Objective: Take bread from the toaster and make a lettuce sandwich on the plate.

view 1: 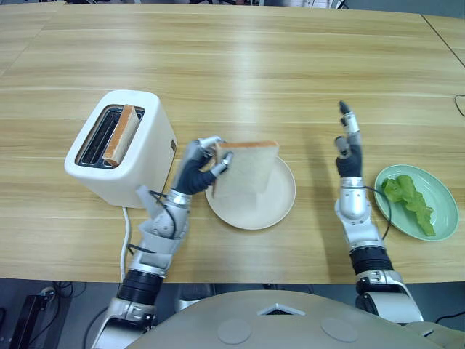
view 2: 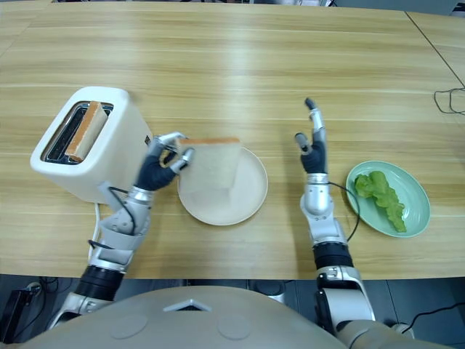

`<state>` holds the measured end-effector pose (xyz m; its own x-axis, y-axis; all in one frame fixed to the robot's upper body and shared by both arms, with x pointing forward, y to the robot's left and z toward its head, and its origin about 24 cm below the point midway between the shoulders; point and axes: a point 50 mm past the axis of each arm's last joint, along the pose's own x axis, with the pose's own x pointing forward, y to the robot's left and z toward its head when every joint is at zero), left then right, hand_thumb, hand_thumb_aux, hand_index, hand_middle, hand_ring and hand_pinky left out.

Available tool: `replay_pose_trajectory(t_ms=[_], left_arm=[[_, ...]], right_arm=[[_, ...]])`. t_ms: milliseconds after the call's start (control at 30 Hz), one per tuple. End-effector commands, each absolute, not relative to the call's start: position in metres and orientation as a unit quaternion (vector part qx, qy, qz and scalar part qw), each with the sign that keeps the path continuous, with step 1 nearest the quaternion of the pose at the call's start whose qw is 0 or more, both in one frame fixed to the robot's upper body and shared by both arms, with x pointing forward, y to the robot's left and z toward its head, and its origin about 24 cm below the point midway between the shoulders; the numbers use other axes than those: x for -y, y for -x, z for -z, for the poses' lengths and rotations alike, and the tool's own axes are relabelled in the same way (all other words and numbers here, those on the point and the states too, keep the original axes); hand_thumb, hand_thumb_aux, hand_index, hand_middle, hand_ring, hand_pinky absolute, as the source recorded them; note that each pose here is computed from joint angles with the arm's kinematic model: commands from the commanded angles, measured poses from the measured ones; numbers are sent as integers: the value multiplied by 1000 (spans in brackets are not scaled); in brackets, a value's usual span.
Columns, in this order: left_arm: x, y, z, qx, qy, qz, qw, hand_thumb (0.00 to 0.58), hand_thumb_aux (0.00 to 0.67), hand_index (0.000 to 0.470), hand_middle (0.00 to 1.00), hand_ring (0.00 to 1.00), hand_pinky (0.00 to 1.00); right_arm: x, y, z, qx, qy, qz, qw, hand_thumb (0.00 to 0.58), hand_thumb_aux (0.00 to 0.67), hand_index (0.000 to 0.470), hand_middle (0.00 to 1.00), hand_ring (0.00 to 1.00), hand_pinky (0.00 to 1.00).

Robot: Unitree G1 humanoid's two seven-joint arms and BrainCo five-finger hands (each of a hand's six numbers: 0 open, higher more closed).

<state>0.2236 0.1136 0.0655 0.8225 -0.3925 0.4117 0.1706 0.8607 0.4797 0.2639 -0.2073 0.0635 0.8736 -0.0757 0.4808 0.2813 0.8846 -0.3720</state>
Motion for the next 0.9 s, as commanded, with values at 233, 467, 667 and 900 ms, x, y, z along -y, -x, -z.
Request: replay_pose_trajectory(t_ms=[233, 467, 667, 900], left_arm=[[-96, -238, 3, 134, -281, 218, 925, 580, 670, 460, 1000, 1000, 1000], [-100, -233, 14, 156, -392, 206, 883, 408, 305, 209, 0, 0, 0], [-113, -234, -2, 203, -429, 144, 869, 0, 0, 0, 0, 0, 0], [-122, -234, -21, 235, -444, 100, 859, 0, 0, 0, 0, 0, 0]], right_arm=[[298, -217, -73, 151, 418, 198, 874, 0, 0, 0, 0, 0, 0], [360, -164, -53, -26, 651, 176, 738, 0, 0, 0, 0, 0, 0], [381, -129, -27, -118, 733, 137, 656, 0, 0, 0, 0, 0, 0], [394, -120, 0, -166, 733, 128, 647, 0, 0, 0, 0, 0, 0]])
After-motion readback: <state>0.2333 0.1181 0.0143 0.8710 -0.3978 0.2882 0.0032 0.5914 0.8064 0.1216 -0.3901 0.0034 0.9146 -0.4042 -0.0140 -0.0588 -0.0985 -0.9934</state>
